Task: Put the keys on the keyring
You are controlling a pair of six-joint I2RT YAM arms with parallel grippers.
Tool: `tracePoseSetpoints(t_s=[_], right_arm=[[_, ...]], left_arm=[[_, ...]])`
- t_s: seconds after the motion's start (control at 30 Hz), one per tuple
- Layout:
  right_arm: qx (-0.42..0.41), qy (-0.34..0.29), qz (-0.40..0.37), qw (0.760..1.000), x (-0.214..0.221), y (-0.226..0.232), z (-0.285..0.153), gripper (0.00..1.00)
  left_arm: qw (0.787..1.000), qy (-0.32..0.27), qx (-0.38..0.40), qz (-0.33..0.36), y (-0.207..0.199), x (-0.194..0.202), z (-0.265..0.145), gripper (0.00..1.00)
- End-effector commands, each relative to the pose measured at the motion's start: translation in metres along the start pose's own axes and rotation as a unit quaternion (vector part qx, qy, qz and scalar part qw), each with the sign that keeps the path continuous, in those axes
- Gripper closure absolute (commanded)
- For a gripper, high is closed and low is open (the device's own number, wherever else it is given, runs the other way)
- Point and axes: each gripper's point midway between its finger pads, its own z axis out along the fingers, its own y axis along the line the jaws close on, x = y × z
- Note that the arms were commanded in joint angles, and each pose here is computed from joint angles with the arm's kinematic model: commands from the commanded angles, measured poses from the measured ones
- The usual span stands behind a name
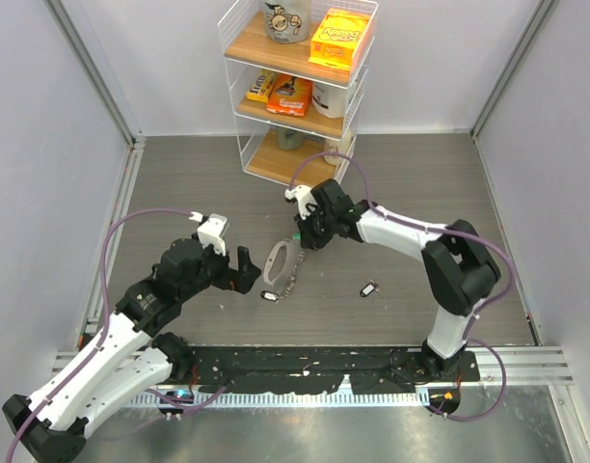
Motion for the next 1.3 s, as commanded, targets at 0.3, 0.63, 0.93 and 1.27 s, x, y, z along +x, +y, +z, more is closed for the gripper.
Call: tracePoseSetpoints(t_s=[0.3, 0.63, 0.93, 1.27], right_arm=[[-0.077, -0.168, -0.117, 0.976, -0.06, 0.104, -0.11, 0.95], [-0.212, -0.217, -0.172, 0.937, -0.06, 0.184, -0.198, 0.95], [-0.288, -0.24, -0.198, 0.906, -0.058, 0.231, -0.248, 0.95], [-0.307, -0.258, -0.159, 0.902, -0.075, 0.248, -0.275, 0.95]], left_arm=[[0.966, -0.107, 0.236, 0.017, -0.083, -0.042, -0.053, 0.01], [0.912, -0.197, 0.352, 0.077, -0.122, -0.069, -0.102, 0.01], [0.882, -0.232, 0.397, 0.107, -0.141, -0.091, -0.126, 0.01], [0.86, -0.23, 0.44, 0.119, -0.155, -0.094, -0.13, 0.07]])
